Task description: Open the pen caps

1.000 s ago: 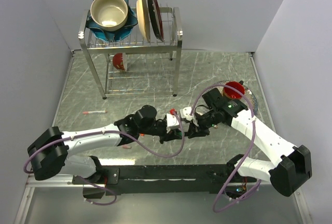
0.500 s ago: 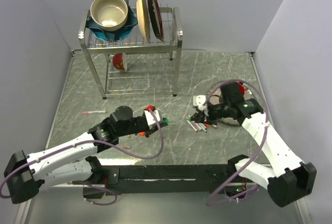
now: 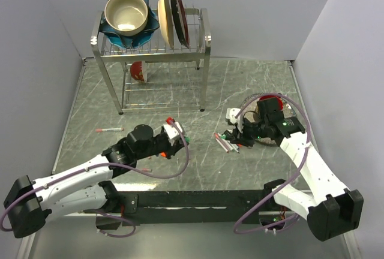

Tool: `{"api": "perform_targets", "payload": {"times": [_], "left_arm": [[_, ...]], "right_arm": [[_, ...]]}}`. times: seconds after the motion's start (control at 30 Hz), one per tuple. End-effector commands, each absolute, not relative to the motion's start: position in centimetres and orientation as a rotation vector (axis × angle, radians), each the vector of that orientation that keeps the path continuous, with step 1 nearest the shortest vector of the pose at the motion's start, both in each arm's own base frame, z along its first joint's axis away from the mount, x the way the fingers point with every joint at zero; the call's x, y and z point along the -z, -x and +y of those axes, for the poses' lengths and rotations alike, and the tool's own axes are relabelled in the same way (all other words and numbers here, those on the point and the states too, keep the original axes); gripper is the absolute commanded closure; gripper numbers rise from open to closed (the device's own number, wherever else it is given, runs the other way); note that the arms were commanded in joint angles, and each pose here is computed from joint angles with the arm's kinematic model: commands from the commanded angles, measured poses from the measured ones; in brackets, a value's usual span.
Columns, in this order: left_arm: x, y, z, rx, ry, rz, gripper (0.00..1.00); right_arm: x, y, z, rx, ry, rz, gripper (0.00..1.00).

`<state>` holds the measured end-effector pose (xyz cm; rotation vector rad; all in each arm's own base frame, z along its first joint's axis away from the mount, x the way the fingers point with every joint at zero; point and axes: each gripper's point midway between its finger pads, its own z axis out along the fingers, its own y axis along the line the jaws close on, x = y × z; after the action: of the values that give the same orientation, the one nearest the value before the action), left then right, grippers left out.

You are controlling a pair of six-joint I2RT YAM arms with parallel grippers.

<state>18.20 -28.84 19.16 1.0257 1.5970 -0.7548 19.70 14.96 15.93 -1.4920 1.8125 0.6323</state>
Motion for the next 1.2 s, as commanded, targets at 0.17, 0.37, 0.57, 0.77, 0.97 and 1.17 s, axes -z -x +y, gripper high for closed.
{"api": "perform_targets", "payload": {"times": [0.17, 0.37, 0.57, 0.77, 0.97, 1.17], "left_arm": [[-14.7, -21.5, -23.8, 0.795, -0.115, 1.982, 0.99], [-11.5, -22.5, -19.9, 0.649, 0.208, 2.052, 0.96], [-9.3, -23.5, -19.1, 0.509, 0.247, 2.141, 0.97], [-7.8, -24.3, -19.5, 0.46, 0.238, 2.186, 0.97], [-7.5, -24.5, -19.2, 0.436, 0.237, 2.19, 0.92], [-6.9, -24.7, -19.3, 0.427, 0.232, 2.205, 0.89]], "right_arm": [[-13.0, -25.8, 13.9, -0.496, 1.1, 2.126, 1.0], [-9.6, -26.9, 12.5, -0.426, 1.003, 2.327, 0.97], [-7.7, -27.4, 11.4, -0.36, 0.95, 2.433, 0.92], [-6.2, -27.4, 10.8, -0.324, 0.925, 2.509, 0.86], [-5.4, -27.4, 10.4, -0.301, 0.912, 2.546, 0.75], [-5.1, -27.4, 10.1, -0.281, 0.903, 2.564, 0.64]]}}
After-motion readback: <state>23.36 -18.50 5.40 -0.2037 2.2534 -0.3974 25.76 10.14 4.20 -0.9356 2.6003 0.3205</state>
